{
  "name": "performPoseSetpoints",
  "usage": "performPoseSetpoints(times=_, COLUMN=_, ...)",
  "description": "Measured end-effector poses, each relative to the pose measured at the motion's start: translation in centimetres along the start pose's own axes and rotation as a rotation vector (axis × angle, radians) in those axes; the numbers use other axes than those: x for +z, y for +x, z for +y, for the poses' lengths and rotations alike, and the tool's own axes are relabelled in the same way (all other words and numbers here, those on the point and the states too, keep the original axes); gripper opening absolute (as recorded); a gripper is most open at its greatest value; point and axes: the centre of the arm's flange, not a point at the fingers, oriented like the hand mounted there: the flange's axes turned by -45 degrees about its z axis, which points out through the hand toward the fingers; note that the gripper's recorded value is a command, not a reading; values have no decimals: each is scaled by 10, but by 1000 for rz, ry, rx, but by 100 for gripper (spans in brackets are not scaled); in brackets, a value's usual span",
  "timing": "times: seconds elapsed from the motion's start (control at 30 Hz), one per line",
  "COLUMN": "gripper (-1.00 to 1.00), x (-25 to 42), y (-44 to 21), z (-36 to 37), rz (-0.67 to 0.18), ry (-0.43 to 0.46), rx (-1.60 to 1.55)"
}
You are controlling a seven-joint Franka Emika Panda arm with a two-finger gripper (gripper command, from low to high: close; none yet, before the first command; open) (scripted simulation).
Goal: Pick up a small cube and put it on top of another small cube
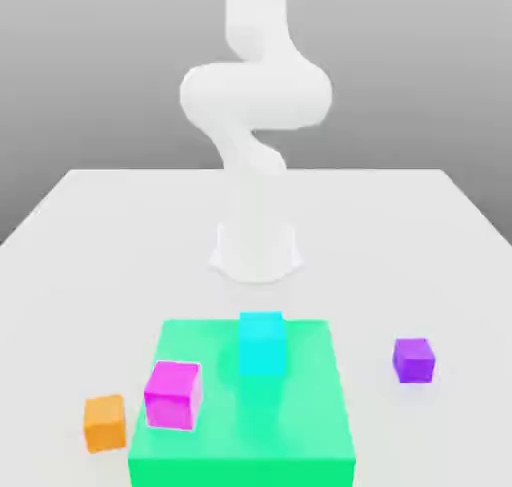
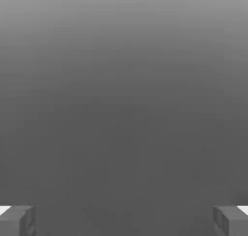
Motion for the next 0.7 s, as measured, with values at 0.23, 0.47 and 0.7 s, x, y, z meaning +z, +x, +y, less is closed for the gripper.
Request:
performPoseSetpoints(times=0.23, gripper=0, x=143, y=-25, z=48, rz=-182, ry=-162, rx=296)
performPoseSetpoints(times=0.47, gripper=0, x=263, y=-91, z=111, rz=-346, ry=-298, rx=598)
performPoseSetpoints(times=0.7, gripper=0, x=350, y=-191, z=172, rz=-500, ry=-415, rx=928)
